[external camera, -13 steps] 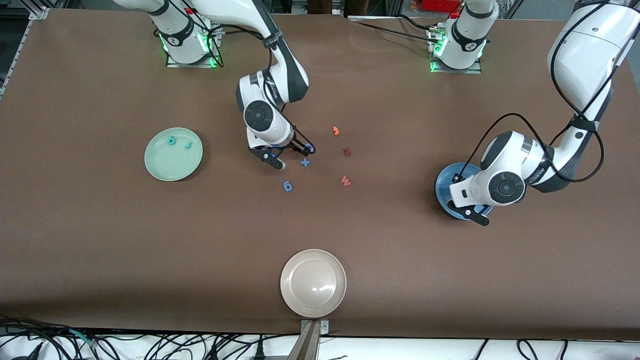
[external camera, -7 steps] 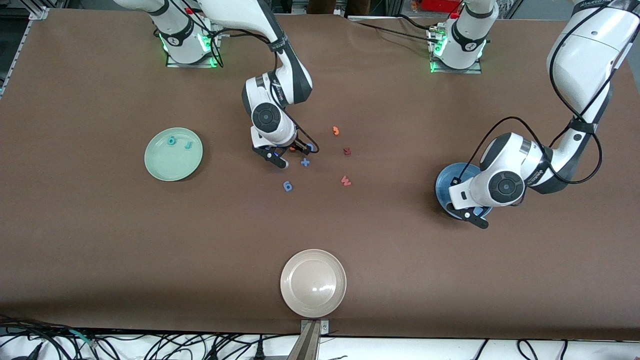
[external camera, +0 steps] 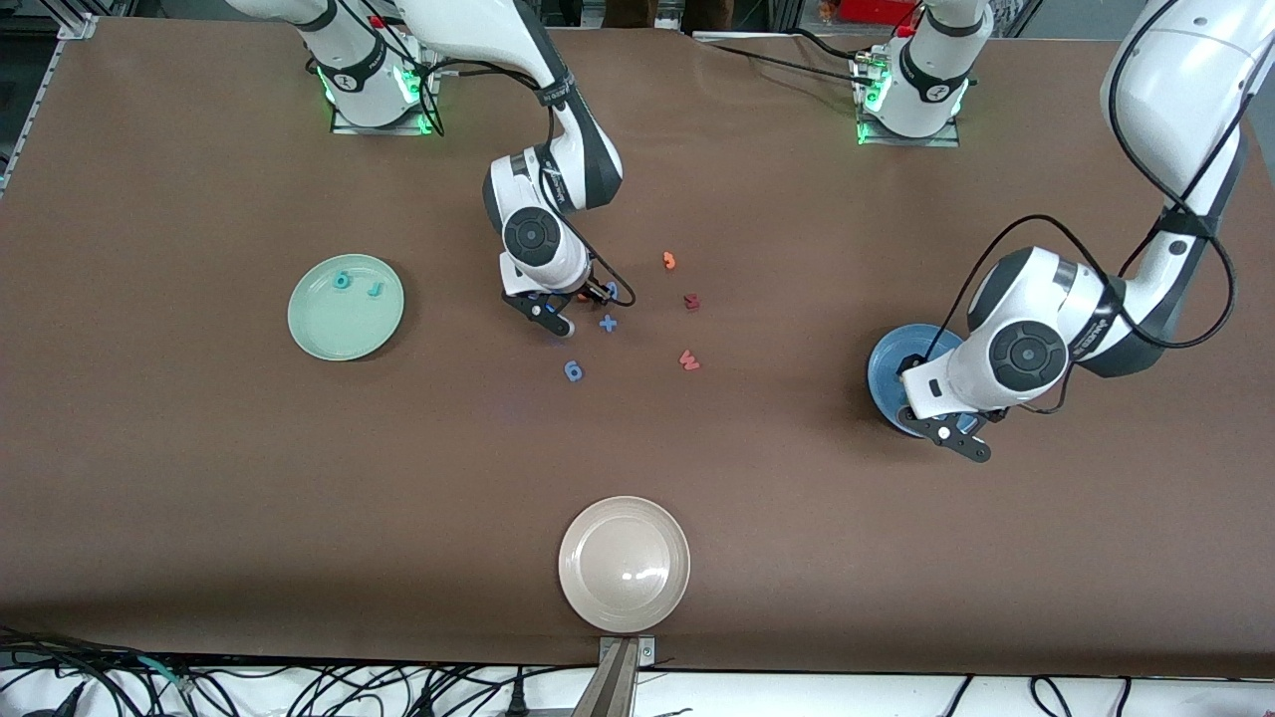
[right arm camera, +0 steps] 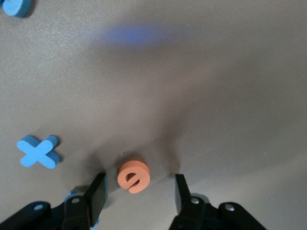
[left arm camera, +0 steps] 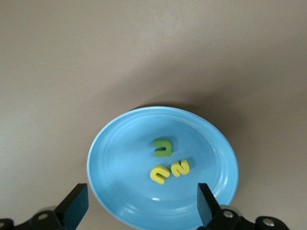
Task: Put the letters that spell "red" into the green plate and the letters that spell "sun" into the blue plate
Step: 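Grasp the orange e with the right gripper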
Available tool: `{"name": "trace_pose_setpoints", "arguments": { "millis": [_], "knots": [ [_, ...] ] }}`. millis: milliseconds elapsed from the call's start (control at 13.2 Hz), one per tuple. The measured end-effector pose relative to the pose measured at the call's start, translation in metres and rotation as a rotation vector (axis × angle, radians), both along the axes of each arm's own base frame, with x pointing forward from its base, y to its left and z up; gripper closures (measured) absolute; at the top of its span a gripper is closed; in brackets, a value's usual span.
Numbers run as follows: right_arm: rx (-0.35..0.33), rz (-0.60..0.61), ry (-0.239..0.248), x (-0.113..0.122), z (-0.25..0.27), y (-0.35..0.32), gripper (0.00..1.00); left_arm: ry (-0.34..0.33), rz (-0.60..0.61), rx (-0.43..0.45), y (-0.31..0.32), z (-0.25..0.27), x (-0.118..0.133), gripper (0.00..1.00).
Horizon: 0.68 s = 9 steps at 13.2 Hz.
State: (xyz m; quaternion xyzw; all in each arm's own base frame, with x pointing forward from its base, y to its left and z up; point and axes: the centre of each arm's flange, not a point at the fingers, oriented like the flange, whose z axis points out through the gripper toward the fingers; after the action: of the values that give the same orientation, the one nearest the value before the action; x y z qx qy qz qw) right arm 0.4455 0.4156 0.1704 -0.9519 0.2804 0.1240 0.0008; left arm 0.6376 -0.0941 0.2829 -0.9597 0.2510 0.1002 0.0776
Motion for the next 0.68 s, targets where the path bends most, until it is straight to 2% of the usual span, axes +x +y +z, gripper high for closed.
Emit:
{"name": "trace_pose_setpoints", "arguments": {
  "millis": [152,228,303,455,531,607,683],
  "knots": [
    [0.000,0.000,0.000,0.000,0.000,0.000,0.36,-0.013,0.010,0.016,-0.001,0.026,0.007,0.00],
    [0.001,0.000,-0.001,0.000,0.001,0.000,0.42,-0.021,0.017,0.018,0.000,0.038,0.012,0.00],
    [0.002,0.000,-0.001,0.000,0.001,0.000,0.42,-0.026,0.017,0.016,-0.003,0.048,0.014,0.00],
    [0.004,0.000,-0.003,0.001,0.003,0.001,0.61,-0.026,0.008,0.012,-0.012,0.060,0.014,0.00],
    [0.004,0.000,-0.003,0.001,0.003,0.001,0.62,-0.025,0.005,0.011,-0.015,0.061,0.014,0.00],
    [0.005,0.000,-0.003,0.001,0.003,0.001,0.70,-0.023,0.005,0.012,-0.015,0.061,0.014,0.00],
    [0.005,0.000,-0.002,0.001,0.003,0.001,0.72,-0.022,0.005,0.012,-0.014,0.061,0.013,0.00]
  ]
}}
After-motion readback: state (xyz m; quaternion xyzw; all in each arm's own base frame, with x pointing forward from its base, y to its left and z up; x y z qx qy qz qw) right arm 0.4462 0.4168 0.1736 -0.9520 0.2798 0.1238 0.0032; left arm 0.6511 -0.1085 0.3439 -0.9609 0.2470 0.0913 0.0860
